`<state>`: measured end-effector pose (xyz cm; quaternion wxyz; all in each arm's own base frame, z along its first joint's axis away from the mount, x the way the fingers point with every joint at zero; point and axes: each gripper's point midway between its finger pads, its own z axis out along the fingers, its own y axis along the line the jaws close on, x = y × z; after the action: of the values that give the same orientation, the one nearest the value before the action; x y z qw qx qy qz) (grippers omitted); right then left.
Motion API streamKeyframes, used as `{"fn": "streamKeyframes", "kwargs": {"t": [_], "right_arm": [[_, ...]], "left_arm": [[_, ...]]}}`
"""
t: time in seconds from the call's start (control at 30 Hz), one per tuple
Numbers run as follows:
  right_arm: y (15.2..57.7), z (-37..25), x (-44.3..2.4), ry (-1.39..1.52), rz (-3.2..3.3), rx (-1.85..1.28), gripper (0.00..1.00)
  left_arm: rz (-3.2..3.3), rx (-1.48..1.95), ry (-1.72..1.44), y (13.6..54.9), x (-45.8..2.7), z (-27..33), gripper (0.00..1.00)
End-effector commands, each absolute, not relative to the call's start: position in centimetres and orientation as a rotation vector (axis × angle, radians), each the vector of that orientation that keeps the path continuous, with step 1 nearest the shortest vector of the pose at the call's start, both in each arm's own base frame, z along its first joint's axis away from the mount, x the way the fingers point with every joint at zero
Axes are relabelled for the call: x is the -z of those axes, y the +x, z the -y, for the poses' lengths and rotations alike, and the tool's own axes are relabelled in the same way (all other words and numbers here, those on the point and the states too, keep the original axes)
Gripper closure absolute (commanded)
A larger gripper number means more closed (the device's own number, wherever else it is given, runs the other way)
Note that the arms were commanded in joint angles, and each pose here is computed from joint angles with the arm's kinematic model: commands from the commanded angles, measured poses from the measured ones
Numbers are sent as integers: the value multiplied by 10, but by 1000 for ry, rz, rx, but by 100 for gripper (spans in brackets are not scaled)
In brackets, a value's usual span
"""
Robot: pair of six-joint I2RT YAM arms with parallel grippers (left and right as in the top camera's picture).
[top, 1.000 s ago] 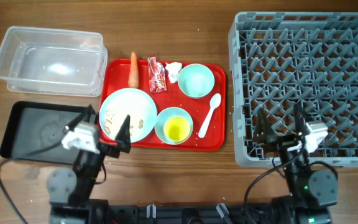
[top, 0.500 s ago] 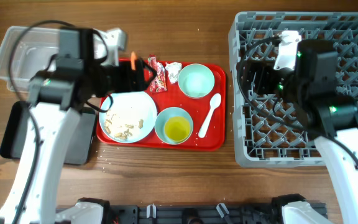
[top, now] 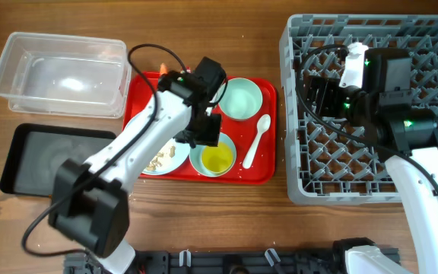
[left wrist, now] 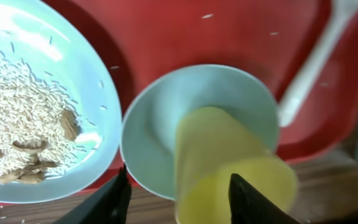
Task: Sort waste into correct bins and load items into the dishwasher rack
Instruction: 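Grasp the yellow cup with the left gripper and lift it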
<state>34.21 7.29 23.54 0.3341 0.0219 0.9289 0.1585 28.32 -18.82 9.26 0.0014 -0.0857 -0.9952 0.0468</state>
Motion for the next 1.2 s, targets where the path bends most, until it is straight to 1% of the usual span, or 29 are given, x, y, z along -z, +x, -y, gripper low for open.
{"fn": "streamKeyframes", "kwargs": {"t": [0.0,0.17,0.43,0.53,0.57,0.6,0.7,0.8,0.9,0.93,0.97,1.03,1.1,1.17], "right_arm": [[347,-71,-239,72,-2416,-408,0],[347,-71,-240,72,-2416,-408,0],[348,-71,-240,72,-2413,-405,0],[348,-71,-240,72,-2413,-404,0],[348,-71,-240,73,-2414,-405,0],[348,-71,-240,73,-2414,-404,0],[348,-71,-240,86,-2413,-410,0],[348,-71,-240,109,-2414,-420,0],[346,-81,-242,67,-2412,-488,0],[345,-90,-246,27,-2400,-545,1],[344,-100,-251,-37,-2379,-608,6],[338,-135,-276,-257,-2257,-844,15],[332,-156,-297,-376,-2150,-1011,20],[322,-178,-320,-521,-2018,-1176,23]], "left_arm": [[3063,-47,-237,279,-70,181,62],[3043,-89,-234,275,-70,186,65],[3001,-179,-249,264,-74,199,66],[3003,-184,-289,259,-65,206,77],[3000,-181,-295,257,-63,206,88],[2996,-172,-294,255,-61,205,96],[3053,-132,-191,268,-74,192,96],[3145,-227,-89,290,-115,181,96],[3239,-470,22,314,-168,172,96],[3231,-700,4,321,-191,178,96],[3185,-970,-45,325,-214,187,96],[2993,-1511,-146,331,-262,195,96],[2815,-1802,-173,332,-291,194,96],[2664,-1986,-207,329,-312,192,96]]}}
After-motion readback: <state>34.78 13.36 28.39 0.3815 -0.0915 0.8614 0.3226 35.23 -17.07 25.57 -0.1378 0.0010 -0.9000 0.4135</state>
